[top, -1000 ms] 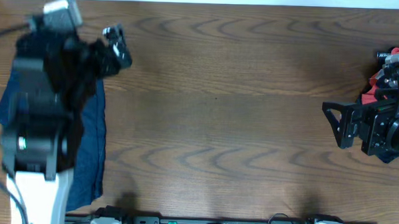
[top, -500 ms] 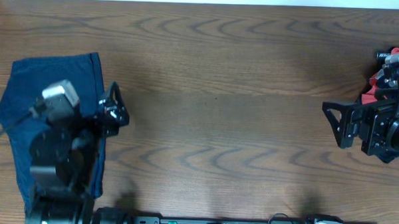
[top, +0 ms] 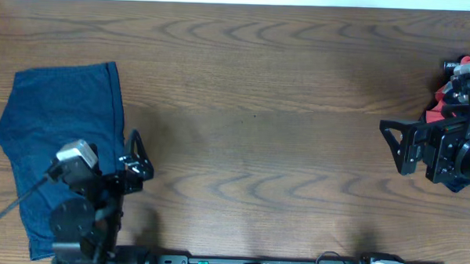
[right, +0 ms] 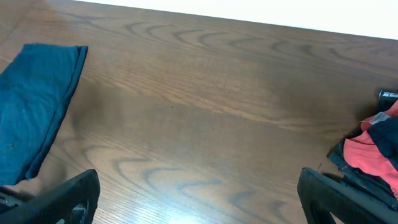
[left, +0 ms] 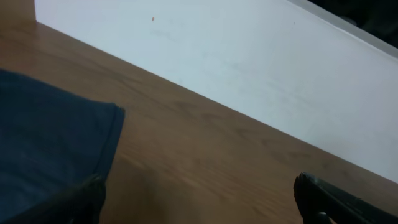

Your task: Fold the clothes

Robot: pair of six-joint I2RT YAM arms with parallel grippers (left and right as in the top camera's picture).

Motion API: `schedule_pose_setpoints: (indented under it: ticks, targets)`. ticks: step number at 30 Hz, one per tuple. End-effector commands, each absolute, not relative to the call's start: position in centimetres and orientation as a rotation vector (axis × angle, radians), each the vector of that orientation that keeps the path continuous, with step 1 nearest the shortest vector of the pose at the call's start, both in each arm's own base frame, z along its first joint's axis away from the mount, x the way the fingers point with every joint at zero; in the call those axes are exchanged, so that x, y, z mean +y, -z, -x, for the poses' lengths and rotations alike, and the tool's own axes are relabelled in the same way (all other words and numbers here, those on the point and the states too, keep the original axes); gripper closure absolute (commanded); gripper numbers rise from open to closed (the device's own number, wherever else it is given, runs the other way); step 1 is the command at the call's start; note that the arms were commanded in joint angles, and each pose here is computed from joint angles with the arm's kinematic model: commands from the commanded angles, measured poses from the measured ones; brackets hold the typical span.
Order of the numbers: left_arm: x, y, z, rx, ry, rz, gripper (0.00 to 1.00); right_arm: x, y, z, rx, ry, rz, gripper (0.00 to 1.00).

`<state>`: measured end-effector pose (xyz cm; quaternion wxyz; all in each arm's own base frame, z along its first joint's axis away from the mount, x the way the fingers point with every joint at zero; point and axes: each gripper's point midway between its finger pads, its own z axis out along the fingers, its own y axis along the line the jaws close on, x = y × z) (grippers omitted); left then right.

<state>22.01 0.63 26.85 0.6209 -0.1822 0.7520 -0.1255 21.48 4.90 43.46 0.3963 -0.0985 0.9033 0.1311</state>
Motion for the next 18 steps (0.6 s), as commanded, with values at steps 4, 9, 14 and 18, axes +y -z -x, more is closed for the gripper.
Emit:
schedule_pose_setpoints:
  ticks: [4, 9, 14, 18]
  targets:
    - [1.1, -25.9, -21.2, 1.685, 0.278, 0.439, 0.02, 5.1, -43.4, -21.3, 2.287, -0.328, 0.275, 0.01]
    - [1.2, -25.2, -20.6, 1.656, 0.280, 0.436, 0.02, 5.1, -43.4, -21.3, 2.287, -0.328, 0.275, 0.01]
    - [1.2, -23.8, -20.4, 1.640, 0.289, 0.439, 0.02, 5.1, -43.4, -21.3, 2.287, -0.329, 0.276, 0.01]
    - [1.2, -22.9, -20.5, 1.648, 0.296, 0.450, 0.02, 5.1, -43.4, -21.3, 2.287, -0.329, 0.276, 0.01]
